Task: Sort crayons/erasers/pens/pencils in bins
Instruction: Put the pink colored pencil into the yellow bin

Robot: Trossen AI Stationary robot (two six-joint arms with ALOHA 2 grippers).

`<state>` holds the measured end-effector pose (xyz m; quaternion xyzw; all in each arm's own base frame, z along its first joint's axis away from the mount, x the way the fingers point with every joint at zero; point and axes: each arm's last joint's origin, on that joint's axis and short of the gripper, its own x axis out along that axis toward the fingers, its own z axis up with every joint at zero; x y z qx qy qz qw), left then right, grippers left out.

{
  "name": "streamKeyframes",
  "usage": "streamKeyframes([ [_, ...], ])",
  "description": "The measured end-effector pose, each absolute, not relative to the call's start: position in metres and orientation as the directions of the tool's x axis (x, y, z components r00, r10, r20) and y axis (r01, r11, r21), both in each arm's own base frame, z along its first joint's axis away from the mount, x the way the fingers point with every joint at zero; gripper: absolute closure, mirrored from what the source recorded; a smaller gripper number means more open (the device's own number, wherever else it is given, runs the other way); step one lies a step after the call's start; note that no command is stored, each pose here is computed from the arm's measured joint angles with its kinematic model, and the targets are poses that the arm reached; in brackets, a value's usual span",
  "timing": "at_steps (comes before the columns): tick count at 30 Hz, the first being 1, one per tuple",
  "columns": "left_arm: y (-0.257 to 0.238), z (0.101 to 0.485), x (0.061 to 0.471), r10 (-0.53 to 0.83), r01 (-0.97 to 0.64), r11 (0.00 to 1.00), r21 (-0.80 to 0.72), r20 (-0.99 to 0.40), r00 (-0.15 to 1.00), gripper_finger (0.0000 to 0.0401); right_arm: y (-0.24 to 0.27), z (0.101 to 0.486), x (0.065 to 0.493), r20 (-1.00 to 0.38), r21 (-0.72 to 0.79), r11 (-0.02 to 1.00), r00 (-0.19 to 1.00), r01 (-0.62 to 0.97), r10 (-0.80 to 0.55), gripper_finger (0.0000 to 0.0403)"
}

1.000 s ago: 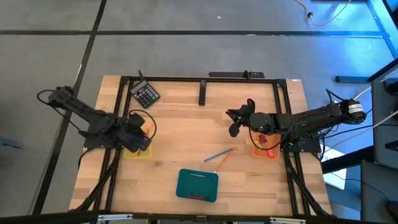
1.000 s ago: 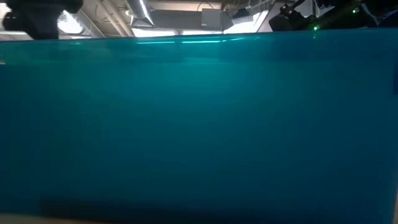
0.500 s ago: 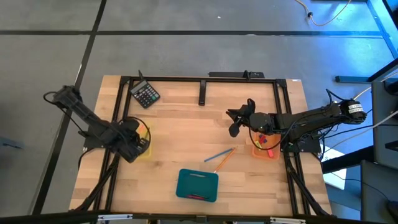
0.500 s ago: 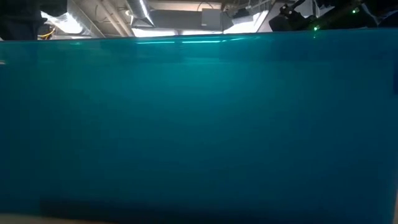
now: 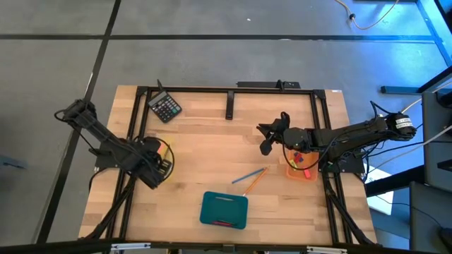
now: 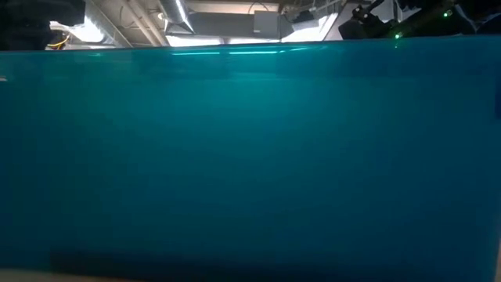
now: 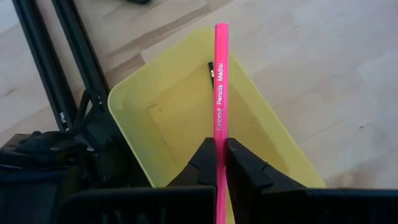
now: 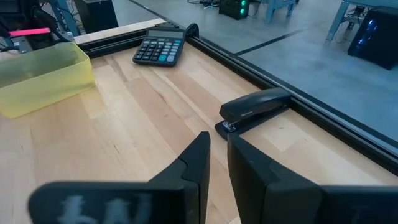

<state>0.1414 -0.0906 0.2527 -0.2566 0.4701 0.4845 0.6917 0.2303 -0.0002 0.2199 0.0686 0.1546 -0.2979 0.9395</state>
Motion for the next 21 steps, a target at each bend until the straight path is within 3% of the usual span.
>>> streamKeyframes([
  [13,-0.095,0.243,0.146,0.455,-0.908,0.37,0.194,-0.891,-0.005,0.0387,0.0,0.219,0.23,-0.338,0.034,0.812,0.772,0.582,-0.539,0.0343],
  [21,-0.094,0.224,0.146,0.521,-0.927,0.293,0.233,-0.852,-0.049,0.0385,0.0,0.219,0.23,-0.339,0.033,0.812,0.771,0.582,-0.539,0.0343],
])
